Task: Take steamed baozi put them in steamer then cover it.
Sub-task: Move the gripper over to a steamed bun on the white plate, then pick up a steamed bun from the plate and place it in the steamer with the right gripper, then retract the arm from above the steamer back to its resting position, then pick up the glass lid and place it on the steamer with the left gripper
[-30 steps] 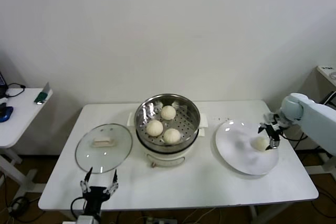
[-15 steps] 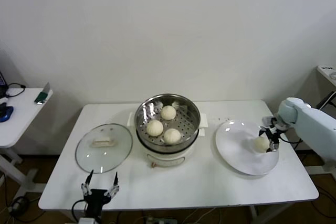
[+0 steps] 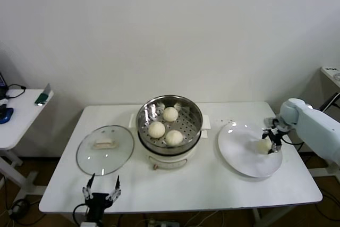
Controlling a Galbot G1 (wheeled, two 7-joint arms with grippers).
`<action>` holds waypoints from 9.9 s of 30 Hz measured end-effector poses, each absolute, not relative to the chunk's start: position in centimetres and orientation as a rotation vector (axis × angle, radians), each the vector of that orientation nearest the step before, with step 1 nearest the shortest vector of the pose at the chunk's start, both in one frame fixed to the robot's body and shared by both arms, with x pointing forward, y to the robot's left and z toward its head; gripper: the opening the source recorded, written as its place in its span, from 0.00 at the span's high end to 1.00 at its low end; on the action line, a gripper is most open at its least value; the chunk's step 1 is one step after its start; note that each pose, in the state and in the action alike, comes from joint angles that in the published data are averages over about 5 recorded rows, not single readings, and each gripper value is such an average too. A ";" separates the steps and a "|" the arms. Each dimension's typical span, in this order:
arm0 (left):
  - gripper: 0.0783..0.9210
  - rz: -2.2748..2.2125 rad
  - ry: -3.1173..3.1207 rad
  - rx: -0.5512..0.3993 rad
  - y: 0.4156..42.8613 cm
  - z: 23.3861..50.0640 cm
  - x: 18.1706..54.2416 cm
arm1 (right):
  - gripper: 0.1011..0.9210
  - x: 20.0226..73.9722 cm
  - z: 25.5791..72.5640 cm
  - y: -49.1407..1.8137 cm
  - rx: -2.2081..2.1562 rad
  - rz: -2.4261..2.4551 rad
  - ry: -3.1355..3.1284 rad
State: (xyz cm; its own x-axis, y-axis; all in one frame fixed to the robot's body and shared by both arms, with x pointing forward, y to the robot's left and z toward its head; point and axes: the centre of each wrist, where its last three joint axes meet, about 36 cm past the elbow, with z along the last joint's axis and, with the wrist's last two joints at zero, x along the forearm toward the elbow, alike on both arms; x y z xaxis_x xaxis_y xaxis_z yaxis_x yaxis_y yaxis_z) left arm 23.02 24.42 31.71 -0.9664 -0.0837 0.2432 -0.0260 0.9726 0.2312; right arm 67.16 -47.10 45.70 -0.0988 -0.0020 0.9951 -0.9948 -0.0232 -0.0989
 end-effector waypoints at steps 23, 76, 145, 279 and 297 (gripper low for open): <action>0.12 -0.312 -2.888 0.029 23.1 32.8 22.2 | 0.24 73.9 64.2 -33.7 1.304 1.265 -1.542; 0.12 -0.304 -2.904 0.018 24.8 32.7 22.4 | 0.13 73.7 58.0 -13.0 1.421 1.267 -1.333; 0.12 -0.820 -2.850 0.116 27.4 34.4 25.2 | 0.12 52.6 43.2 -35.3 0.807 0.426 -3.019; 0.92 -2.324 -2.073 0.408 27.2 45.2 35.7 | 0.12 46.2 31.3 -40.4 0.419 0.364 -2.947; 0.92 -2.291 -2.146 0.207 13.9 46.6 40.6 | 0.12 46.7 30.7 -40.4 0.406 0.373 -2.953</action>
